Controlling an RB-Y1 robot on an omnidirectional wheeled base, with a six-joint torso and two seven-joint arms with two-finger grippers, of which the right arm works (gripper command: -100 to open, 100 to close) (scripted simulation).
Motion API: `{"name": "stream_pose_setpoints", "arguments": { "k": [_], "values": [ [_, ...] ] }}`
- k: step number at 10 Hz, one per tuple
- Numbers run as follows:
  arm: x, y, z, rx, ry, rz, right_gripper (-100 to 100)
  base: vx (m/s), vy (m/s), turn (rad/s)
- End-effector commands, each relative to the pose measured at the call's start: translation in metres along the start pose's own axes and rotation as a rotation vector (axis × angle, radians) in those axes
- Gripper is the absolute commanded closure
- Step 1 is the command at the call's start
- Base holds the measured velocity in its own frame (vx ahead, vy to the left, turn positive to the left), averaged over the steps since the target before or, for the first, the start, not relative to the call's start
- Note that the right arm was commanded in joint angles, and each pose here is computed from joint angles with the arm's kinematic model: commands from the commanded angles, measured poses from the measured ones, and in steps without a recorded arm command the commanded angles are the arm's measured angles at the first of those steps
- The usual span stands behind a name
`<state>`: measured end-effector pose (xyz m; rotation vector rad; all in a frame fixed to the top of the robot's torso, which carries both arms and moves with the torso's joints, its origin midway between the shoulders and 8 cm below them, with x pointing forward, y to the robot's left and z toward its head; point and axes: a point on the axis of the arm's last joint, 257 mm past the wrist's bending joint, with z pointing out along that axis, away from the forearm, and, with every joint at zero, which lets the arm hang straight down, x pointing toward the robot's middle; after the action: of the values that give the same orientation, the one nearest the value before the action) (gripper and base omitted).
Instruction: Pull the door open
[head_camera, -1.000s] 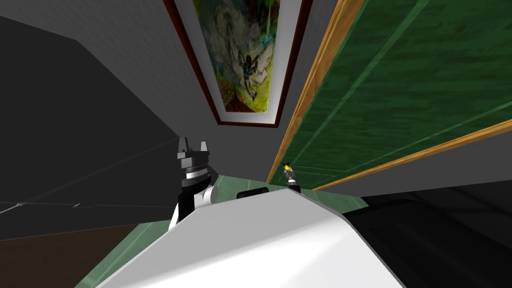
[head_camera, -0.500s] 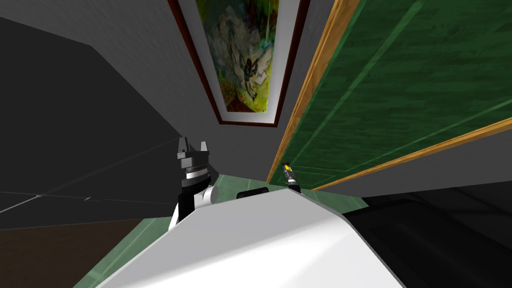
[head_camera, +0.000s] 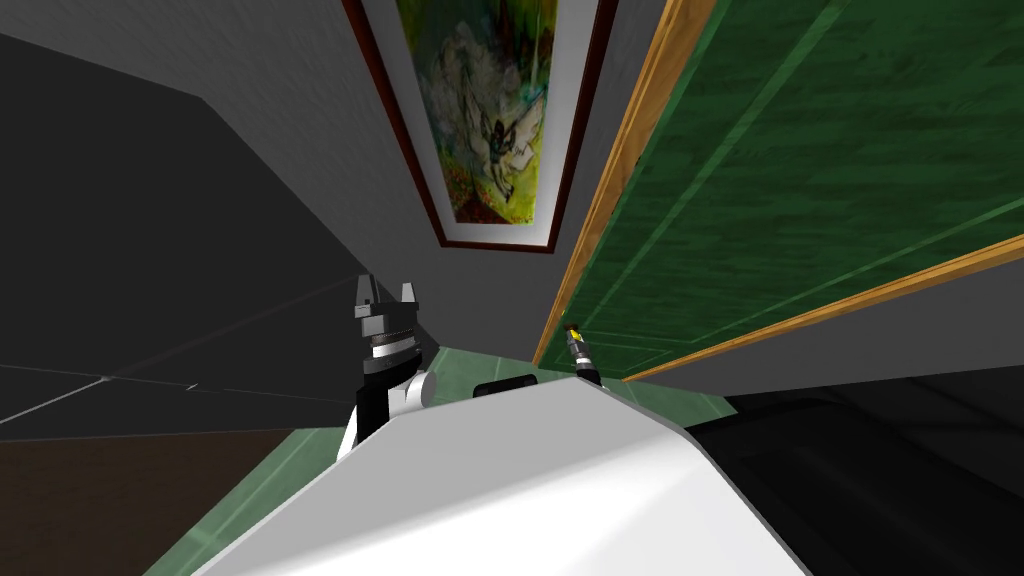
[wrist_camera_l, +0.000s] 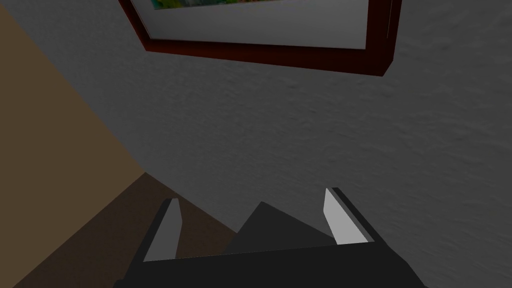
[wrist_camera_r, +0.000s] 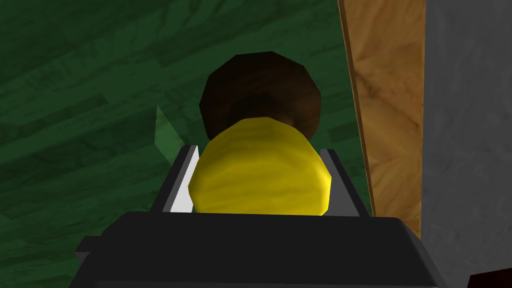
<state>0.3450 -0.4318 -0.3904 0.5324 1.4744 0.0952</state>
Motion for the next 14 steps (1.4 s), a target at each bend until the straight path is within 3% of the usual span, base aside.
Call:
{"name": "stream_pose_setpoints", "arguments": {
  "k": [1,14],
  "values": [
    [0.0038,0.0026,-0.0011,0.000,0.005,0.041,100,-0.025,-0.009,0.015],
    [0.0045,0.0056,0.0051,0.003,0.000,0.395,100,-0.032,-0.006,0.025]
  ]
}}
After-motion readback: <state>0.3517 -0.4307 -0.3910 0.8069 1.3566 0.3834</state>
